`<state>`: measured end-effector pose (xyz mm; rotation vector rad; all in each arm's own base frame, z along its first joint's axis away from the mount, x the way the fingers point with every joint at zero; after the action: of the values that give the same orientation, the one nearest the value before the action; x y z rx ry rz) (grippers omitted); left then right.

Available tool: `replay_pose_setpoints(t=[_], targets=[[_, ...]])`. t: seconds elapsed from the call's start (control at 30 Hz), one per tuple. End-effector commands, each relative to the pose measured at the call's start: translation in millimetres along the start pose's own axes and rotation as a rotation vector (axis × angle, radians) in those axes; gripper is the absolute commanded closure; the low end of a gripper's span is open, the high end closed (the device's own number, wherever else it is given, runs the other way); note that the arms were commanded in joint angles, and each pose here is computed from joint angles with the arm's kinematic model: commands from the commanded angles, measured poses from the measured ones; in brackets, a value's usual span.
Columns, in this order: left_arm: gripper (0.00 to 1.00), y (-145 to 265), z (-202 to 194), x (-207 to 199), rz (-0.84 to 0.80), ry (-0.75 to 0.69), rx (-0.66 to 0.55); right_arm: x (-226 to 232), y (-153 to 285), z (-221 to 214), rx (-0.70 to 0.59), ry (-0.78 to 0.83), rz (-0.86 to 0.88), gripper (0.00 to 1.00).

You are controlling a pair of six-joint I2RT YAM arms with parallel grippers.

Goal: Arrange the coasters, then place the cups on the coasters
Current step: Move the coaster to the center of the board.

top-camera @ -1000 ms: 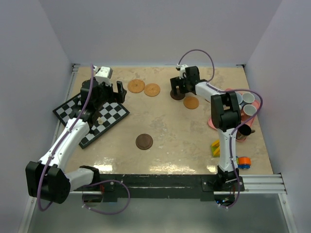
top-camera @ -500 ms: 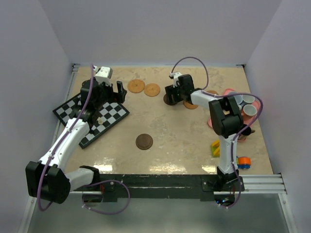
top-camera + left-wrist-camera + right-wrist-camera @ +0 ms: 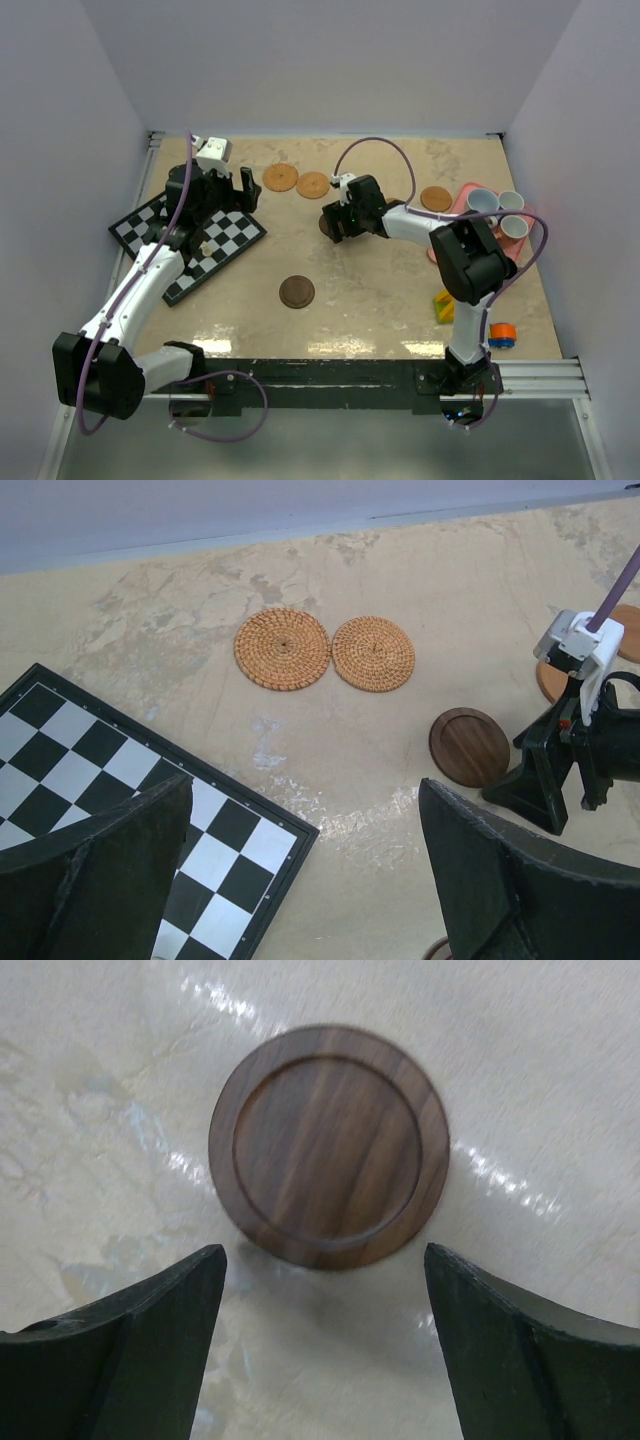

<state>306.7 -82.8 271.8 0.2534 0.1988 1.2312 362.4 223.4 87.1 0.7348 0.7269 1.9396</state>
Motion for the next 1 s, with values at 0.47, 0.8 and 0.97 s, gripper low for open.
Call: replay_pose_setpoints(t=[0.47, 0.8, 0.97], targets=[[0.00, -2.6, 6.1, -3.8, -0.010, 0.018, -0.035, 31.6, 8.4, 66.6, -0.130, -0.009, -0.080, 0.02], [0.00, -3.2, 6.3, -4.0, -0.013, 0.017, -0.033, 34.1, -15.5, 68.9, -0.156, -0.024, -0.171, 0.01], [0.00, -3.2, 6.3, -4.3, -0.016, 0.017, -0.033, 29.6, -23.9, 58.5, -0.139, -0.025, -0.199, 0.01]])
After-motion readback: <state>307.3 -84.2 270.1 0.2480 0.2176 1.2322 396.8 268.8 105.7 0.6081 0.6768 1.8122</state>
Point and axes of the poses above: each gripper's point midway between its finger pads, its own y axis back along the fingers, its own x axis along the line the jaws close on, z = x × y, the point moved 8 cm from there along y, back along the fingers, and after that the axes turned 7 degrees about -y, right-handed, at the moved point
